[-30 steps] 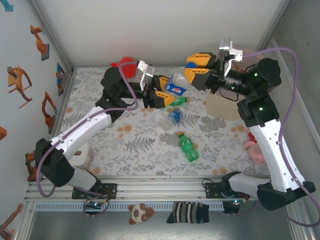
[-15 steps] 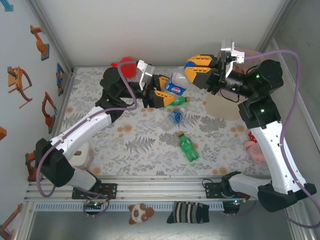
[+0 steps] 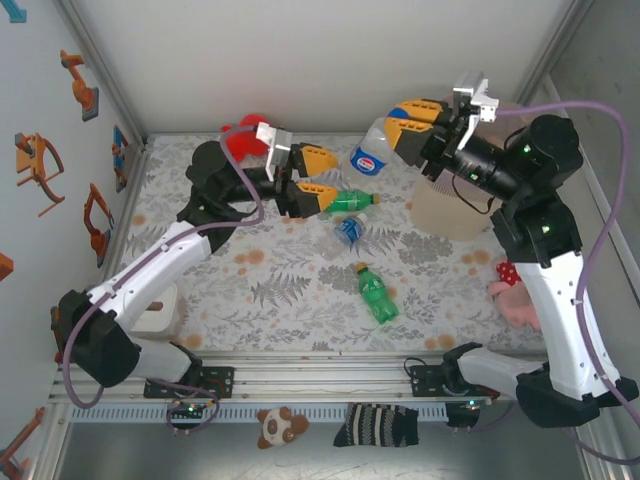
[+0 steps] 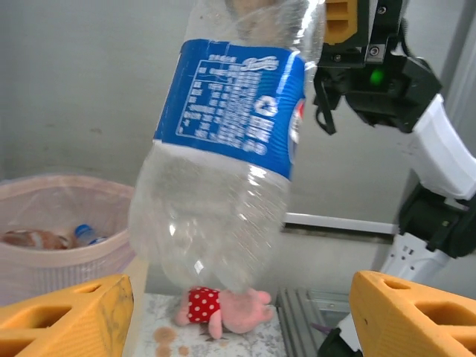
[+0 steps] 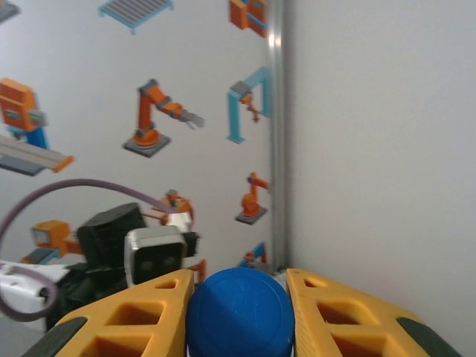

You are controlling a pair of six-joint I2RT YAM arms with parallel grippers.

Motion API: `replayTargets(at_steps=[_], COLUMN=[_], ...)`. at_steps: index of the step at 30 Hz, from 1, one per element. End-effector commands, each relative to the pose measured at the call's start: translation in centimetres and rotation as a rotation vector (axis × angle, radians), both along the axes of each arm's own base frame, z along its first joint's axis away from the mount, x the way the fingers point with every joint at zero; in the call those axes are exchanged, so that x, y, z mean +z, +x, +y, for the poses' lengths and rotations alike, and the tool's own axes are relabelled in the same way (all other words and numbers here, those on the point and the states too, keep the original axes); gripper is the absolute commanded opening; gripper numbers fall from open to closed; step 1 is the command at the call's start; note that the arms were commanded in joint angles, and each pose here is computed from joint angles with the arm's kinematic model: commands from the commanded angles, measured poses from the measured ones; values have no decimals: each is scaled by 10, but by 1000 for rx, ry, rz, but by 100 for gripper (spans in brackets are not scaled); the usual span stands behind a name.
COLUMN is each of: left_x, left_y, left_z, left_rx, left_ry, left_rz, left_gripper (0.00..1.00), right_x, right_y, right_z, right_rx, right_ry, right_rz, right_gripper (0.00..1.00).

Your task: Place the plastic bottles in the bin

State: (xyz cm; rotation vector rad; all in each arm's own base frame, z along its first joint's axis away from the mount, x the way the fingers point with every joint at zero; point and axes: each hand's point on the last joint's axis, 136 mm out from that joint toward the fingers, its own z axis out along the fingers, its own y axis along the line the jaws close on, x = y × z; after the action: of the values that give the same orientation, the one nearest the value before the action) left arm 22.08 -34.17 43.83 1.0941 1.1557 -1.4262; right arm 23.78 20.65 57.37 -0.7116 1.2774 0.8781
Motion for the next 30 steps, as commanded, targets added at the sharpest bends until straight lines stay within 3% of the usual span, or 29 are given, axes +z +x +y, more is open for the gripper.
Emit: replayTargets(at_steps=[1, 9, 12, 19, 22, 30], left_x=[2, -7, -10, -14, -18, -28], left_y=[4, 2, 3, 8, 12, 25], left_z=[11, 14, 14, 13, 14, 8], left_rx=[66, 73, 73, 78, 84, 68], left_ry=[-9, 8, 12, 22, 29, 39], left_rz=[-25, -16, -11, 0, 7, 38], left_gripper=[76, 76, 76, 76, 76, 76], right_x=[3, -6, -14, -48, -65, -126], right_y=[30, 105, 127, 175, 191, 247], right_z=[-33, -136, -166, -207, -208, -218], right_rx=[-237, -664, -783, -1008, -1013, -985], right_ry=[-17, 52, 21, -299, -486, -839], right_rz=[-1, 97, 95, 4, -92, -118], right_gripper=[18, 18, 18, 17, 15, 12])
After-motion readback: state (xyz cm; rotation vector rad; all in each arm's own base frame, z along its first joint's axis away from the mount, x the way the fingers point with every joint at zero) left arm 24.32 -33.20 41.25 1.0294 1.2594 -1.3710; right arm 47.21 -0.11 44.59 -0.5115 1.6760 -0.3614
